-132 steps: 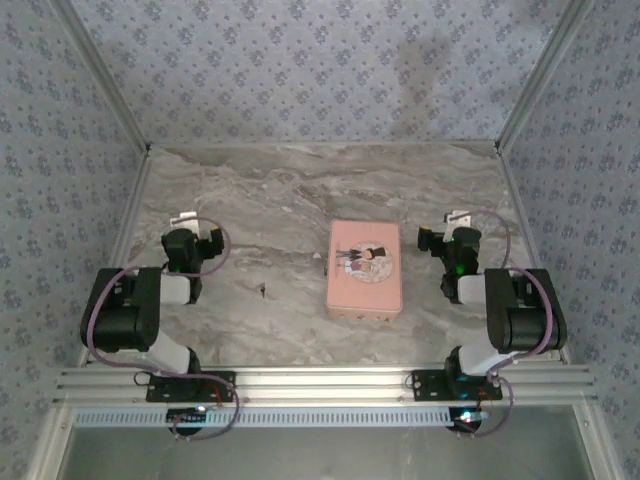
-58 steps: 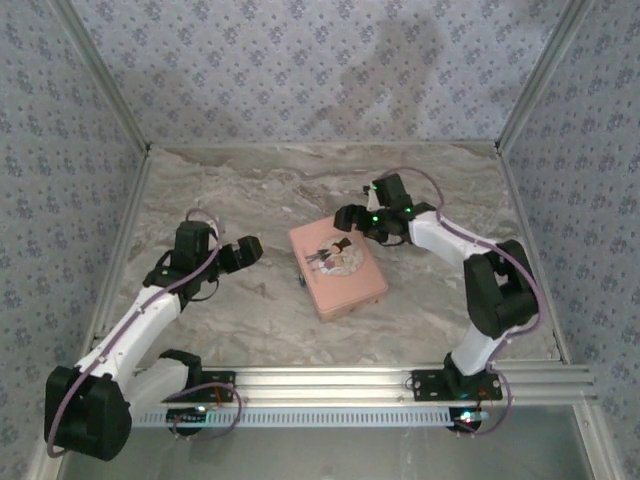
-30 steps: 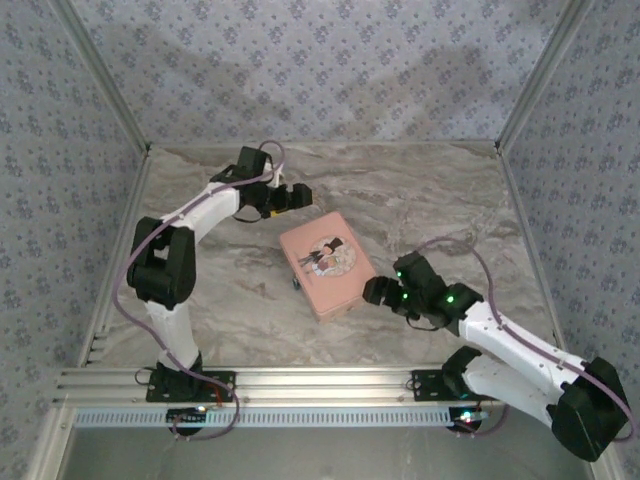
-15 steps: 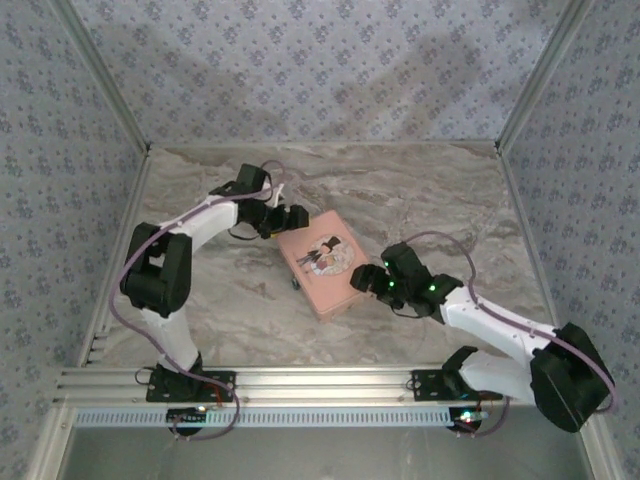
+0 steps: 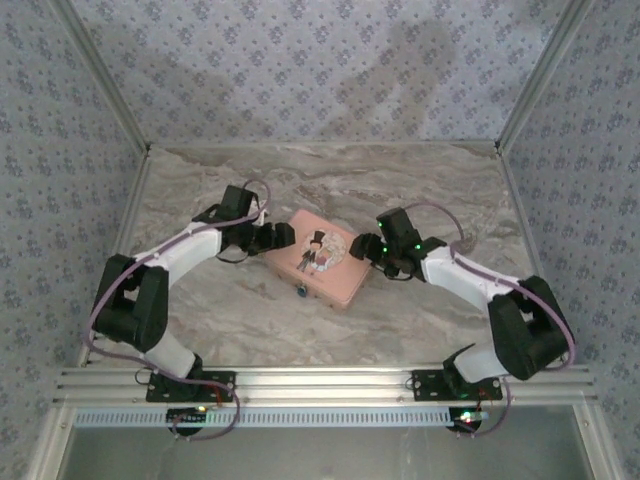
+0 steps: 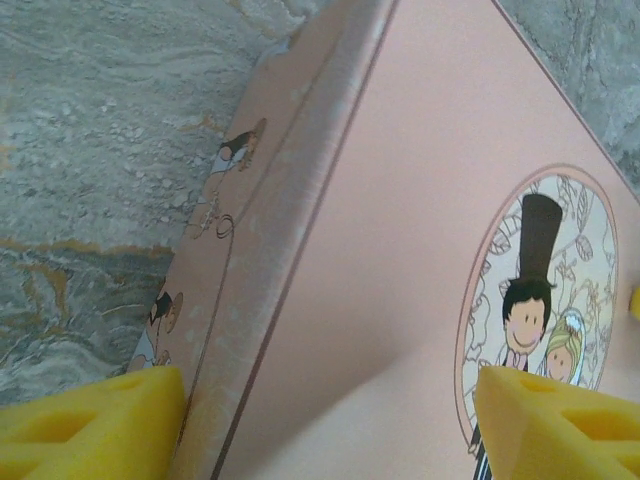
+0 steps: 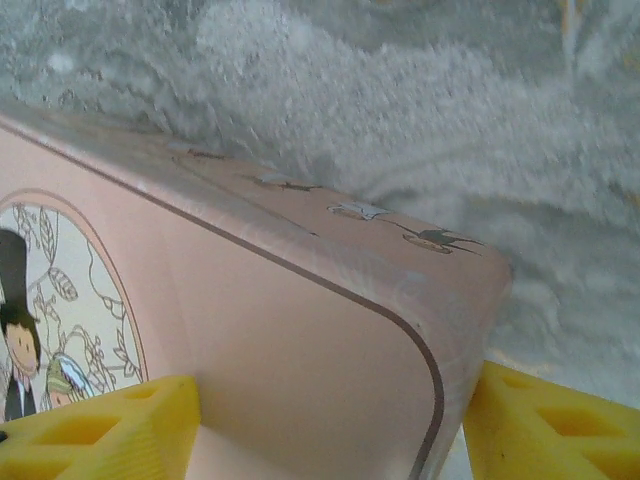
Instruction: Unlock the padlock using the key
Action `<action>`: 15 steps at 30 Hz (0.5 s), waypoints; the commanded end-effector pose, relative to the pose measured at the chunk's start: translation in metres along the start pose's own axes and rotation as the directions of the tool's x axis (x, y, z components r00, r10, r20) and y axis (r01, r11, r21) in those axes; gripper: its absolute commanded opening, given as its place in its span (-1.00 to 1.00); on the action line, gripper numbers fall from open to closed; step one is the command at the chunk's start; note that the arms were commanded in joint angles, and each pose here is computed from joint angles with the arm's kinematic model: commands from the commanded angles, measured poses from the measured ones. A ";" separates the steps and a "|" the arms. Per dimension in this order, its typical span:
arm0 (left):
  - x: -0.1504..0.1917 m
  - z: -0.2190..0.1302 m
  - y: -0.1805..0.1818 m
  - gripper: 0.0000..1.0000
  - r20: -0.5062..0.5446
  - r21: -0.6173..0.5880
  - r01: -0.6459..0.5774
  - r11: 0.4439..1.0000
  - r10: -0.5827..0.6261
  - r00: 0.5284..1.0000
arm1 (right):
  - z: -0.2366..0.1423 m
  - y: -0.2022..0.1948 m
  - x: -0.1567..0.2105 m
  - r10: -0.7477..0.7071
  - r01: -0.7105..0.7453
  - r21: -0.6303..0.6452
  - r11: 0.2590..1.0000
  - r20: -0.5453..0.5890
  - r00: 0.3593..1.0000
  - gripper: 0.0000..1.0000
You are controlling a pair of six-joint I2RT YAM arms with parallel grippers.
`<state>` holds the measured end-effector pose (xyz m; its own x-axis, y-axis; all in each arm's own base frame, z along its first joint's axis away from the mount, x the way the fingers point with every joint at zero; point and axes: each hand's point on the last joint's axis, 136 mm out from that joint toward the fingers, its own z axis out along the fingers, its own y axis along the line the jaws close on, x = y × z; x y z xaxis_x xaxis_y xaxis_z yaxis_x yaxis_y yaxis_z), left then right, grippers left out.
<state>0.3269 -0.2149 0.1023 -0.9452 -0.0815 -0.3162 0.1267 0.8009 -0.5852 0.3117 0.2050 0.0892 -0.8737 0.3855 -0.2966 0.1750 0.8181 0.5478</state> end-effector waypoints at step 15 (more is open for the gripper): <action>0.003 0.022 -0.061 0.48 0.078 0.115 -0.008 0.993 -0.001 0.997 | 0.036 0.073 -0.069 -0.123 0.116 -0.176 0.978 -0.026 0.992 0.38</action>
<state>0.3215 -0.2333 0.0977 -0.9218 -0.1566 -0.3547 0.0750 0.8254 -0.5595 0.4060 0.2013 0.0944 -0.8500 0.3644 -0.3805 0.1355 0.8492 0.5104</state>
